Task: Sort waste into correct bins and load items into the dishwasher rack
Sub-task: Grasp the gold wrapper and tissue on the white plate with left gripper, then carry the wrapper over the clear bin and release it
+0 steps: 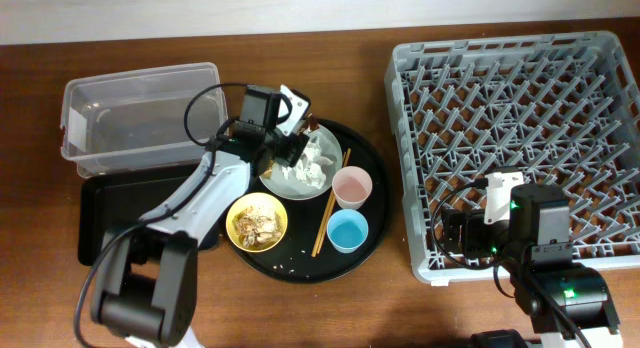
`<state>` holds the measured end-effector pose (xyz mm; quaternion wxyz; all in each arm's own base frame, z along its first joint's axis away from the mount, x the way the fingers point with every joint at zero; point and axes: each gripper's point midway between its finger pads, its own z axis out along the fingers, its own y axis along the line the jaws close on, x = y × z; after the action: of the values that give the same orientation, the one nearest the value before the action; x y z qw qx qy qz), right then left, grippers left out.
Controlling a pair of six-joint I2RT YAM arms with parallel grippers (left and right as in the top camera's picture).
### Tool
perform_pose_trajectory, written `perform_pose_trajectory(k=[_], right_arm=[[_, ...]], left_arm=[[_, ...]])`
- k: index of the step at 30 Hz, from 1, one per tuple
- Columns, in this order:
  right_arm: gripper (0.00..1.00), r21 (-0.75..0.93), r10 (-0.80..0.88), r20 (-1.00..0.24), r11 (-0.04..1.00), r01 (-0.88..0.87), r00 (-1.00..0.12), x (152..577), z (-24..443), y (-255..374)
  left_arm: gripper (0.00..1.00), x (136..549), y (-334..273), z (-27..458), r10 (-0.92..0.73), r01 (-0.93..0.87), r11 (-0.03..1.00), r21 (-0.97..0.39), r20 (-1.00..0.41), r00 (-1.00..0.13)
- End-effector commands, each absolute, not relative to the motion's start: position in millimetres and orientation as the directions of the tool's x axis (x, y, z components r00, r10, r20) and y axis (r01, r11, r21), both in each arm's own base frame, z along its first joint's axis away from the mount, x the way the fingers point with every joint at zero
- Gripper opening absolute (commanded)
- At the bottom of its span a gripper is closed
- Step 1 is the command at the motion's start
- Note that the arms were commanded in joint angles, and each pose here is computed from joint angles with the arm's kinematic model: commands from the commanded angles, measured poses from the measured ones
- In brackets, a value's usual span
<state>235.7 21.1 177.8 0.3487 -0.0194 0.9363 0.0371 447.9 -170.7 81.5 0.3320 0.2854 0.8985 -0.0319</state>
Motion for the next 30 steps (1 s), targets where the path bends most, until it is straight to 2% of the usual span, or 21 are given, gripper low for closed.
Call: perform_pose_trajectory(k=[1,2,6,8,10,12,14,16,23,27,28,30], right_arm=[[0.99,0.067,0.004,-0.672,0.996,-0.055,-0.740,238,187,21],[0.99,0.067,0.004,-0.672,0.996,-0.055,-0.740,238,187,21],[0.99,0.067,0.004,-0.672,0.996,-0.055,-0.740,238,187,21],[0.99,0.067,0.004,-0.672,0.996,-0.056,-0.740,238,187,21],[0.99,0.067,0.004,-0.672,0.996,-0.055,-0.740,238,187,21],[0.99,0.067,0.004,-0.670,0.996,-0.055,-0.742,238,187,21],[0.99,0.067,0.004,-0.661,0.996,-0.054,-0.750,239,184,21],[0.99,0.067,0.003,-0.652,0.996,-0.054,-0.758,240,182,21],[0.99,0.067,0.003,-0.653,0.996,-0.054,-0.757,240,182,21],[0.99,0.067,0.003,-0.653,0.996,-0.054,-0.757,240,182,21],[0.99,0.067,0.003,-0.653,0.996,-0.054,-0.757,240,182,21],[0.99,0.067,0.003,-0.653,0.996,-0.054,-0.757,240,182,21]], left_arm=[[0.64,444,-170,59,0.518,0.547,0.826,0.134,-0.564,-0.643],[0.59,441,-168,53,0.522,0.550,0.825,0.128,-0.545,-0.656],[0.57,430,-164,29,0.536,0.558,0.823,0.109,-0.477,-0.697],[0.42,428,-163,19,0.540,0.561,0.822,0.103,-0.455,-0.708],[0.15,429,-163,20,0.539,0.560,0.822,0.105,-0.460,-0.705],[0.00,431,-164,27,0.536,0.558,0.823,0.108,-0.474,-0.698],[0.00,433,-165,49,0.502,0.532,0.841,0.102,-0.513,-0.696],[0.00,438,-159,90,0.417,0.465,0.882,0.080,-0.590,-0.691],[0.00,446,-100,182,0.279,0.317,0.944,0.090,-0.732,-0.621],[0.00,450,-28,220,0.174,0.156,0.983,0.101,-0.790,-0.587],[0.00,453,15,220,0.118,0.063,0.993,0.101,-0.794,-0.596],[0.00,453,40,213,0.085,0.009,0.995,0.100,-0.785,-0.614]])
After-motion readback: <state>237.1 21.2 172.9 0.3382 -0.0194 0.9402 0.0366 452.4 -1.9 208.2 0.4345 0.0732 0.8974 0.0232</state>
